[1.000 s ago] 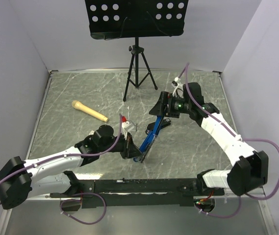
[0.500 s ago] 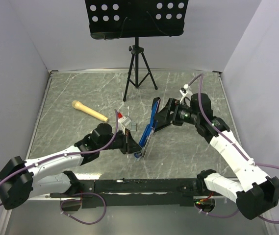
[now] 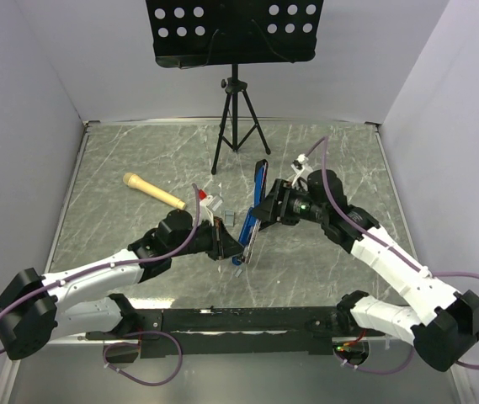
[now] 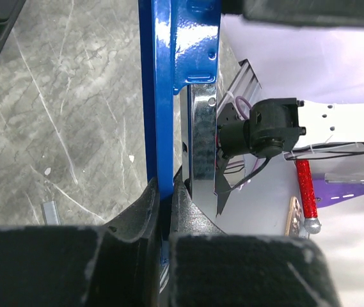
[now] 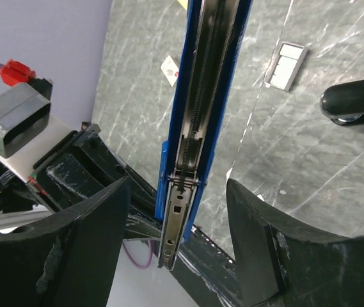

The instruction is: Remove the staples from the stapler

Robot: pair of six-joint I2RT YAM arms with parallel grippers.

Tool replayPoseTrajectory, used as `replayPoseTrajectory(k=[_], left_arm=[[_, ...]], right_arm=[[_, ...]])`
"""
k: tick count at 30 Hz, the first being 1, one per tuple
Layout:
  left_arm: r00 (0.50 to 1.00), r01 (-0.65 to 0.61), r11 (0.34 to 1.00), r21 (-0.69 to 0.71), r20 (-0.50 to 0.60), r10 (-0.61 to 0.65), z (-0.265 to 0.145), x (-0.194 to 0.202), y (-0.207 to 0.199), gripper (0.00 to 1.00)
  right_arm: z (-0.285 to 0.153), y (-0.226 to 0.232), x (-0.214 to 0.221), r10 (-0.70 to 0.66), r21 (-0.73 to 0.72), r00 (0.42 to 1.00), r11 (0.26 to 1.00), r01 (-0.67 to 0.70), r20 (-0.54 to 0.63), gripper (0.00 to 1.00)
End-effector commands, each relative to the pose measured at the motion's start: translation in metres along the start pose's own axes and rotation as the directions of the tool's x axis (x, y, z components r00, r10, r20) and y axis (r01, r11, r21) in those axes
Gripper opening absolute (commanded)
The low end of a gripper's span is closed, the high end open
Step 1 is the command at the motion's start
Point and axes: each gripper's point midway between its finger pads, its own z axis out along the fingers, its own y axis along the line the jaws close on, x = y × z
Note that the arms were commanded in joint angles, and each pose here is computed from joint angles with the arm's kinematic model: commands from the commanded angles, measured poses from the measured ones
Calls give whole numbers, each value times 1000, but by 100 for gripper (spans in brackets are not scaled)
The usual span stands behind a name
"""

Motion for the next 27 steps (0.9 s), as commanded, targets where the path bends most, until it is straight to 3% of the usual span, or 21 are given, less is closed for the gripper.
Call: replayPoseTrajectory(k=[1, 4, 10, 15, 16, 18, 20, 21, 23, 27], left_arm=[[985, -83, 988, 133, 161, 61, -5, -49, -48, 1], [984, -85, 988, 131, 164, 63, -7, -49, -49, 1], [982, -86, 987, 138, 181, 60, -11, -50, -50, 1], [983, -94, 984, 152, 172, 68, -12, -48, -53, 4], [983, -97, 984, 151, 170, 71, -12, -50, -55, 9], [984, -111, 983, 144, 152, 89, -12, -47, -53, 32], [983, -128, 981, 148, 146, 107, -13, -47, -55, 48], [983, -132, 980, 147, 144, 111, -13, -46, -55, 52], [982, -151, 978, 145, 138, 131, -15, -45, -56, 78], [977, -186, 975, 118, 124, 171, -18, -44, -53, 84]], right_arm=[[7, 14, -13, -19, 6, 998, 1000, 19, 53, 67], [10, 13, -11, -22, 20, 998, 1000, 21, 59, 61], [12, 12, -10, -24, 23, 997, 999, 22, 79, 36], [11, 18, -11, -41, -10, 995, 999, 42, 96, 5], [10, 19, -12, -43, -13, 994, 999, 45, 101, 1], [8, 20, -14, -50, -5, 993, 999, 51, 107, 0], [6, 20, -18, -61, 4, 991, 998, 60, 116, 0], [5, 14, -18, -60, 40, 992, 998, 56, 111, 0], [4, 10, -22, -71, 72, 992, 995, 64, 104, 0], [-5, -18, -29, -61, 168, 993, 985, 43, 102, 0]])
